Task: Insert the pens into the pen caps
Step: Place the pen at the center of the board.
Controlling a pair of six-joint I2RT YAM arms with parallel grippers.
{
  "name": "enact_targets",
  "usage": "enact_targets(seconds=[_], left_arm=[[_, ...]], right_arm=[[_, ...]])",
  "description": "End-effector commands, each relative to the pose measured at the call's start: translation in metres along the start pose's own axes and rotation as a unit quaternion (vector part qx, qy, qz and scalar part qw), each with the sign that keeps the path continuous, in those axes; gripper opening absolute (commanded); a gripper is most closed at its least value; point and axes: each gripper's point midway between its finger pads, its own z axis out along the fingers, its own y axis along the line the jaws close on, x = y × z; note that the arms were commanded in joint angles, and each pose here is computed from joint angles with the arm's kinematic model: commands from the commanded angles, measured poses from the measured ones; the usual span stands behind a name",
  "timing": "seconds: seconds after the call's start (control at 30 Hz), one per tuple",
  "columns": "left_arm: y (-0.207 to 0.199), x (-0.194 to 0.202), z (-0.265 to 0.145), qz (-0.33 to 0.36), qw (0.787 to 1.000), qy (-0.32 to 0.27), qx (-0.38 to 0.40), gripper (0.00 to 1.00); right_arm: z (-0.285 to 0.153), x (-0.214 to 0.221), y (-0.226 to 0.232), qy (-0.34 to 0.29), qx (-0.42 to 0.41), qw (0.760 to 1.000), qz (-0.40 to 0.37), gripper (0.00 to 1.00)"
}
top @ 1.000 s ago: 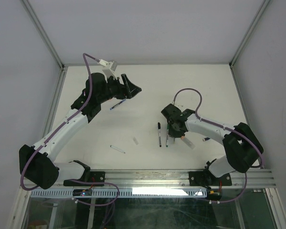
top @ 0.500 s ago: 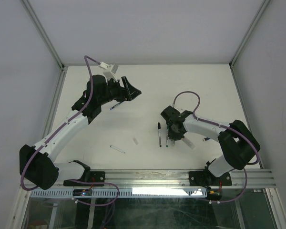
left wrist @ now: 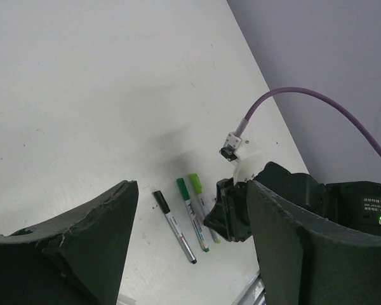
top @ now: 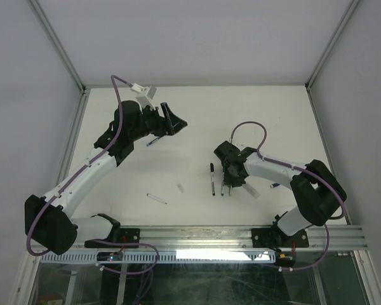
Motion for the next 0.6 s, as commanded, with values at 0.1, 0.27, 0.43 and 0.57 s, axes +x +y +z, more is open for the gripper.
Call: enact_targets(seconds=[0.1, 0.27, 0.43, 0.57], left_arm=[[0.017, -0.011, -0.008, -0.008, 0.998, -0.024, -0.049, 0.7], [0.039, -0.001, -0.008, -0.008, 0.996, -0.016, -0.093, 0.7], [0.048, 0.002, -0.008, 0.014, 0.994, -0.002, -0.111, 0.69], [0.049, -0.005, -0.013, 0.06, 0.991, -0.006, -0.115, 0.69]], right_arm=[[-0.02, -0.018, 0.002, -0.032, -0.012, 0.999, -0.011, 0.26], [-0.045, -0.034, 0.008, -0.066, -0.04, 0.997, -0.018, 0.29], [-0.072, -0.054, 0.016, -0.118, -0.083, 0.989, -0.026, 0.31], [-0.089, -0.063, 0.033, -0.159, -0.151, 0.974, -0.052, 0.32]])
